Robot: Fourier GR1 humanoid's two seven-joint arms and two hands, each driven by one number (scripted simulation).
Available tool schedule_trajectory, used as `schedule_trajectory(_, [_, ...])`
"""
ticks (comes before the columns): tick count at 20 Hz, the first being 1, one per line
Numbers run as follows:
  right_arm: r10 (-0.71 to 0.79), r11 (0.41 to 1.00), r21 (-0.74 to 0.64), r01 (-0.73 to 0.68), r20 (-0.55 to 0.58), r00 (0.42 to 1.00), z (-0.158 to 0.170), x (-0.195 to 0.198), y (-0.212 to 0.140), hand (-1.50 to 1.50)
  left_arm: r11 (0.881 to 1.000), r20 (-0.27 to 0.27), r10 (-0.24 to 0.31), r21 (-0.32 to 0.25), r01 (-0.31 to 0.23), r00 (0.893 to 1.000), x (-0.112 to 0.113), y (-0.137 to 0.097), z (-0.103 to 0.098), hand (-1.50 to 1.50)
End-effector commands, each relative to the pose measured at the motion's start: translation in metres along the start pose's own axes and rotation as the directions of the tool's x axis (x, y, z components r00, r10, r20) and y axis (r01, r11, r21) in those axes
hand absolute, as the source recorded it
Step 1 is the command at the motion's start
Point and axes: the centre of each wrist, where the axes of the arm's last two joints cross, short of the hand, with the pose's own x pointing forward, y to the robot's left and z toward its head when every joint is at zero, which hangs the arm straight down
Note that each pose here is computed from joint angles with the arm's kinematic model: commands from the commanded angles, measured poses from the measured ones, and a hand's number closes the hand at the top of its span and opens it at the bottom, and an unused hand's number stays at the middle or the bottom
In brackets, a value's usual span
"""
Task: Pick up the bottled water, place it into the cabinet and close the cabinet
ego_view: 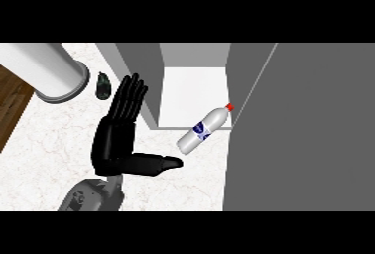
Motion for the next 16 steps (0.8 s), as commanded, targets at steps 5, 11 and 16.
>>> schedule_trajectory(5, [0.026, 0.999, 0.031, -0.027, 0.017, 1.0, 0.008, -0.002, 0.008, -1.5, 0.997, 0.017, 0.073, -0.039, -0.072, 0.997, 0.037, 0.002, 0.055, -1.5])
schedule_trajectory(11, [0.107, 0.973, 0.211, -0.091, -0.066, 0.992, 0.013, 0.01, 0.001, 1.5, 0.993, 0.025, 0.11, -0.053, -0.109, 0.994, 0.063, -0.005, 0.085, -1.5])
schedule_trajectory(16, [0.2, 0.905, 0.403, -0.139, -0.114, 0.973, 0.011, 0.024, 0.002, 1.5, 0.996, 0.048, 0.089, -0.01, -0.089, 0.995, 0.074, 0.015, 0.107, -1.5])
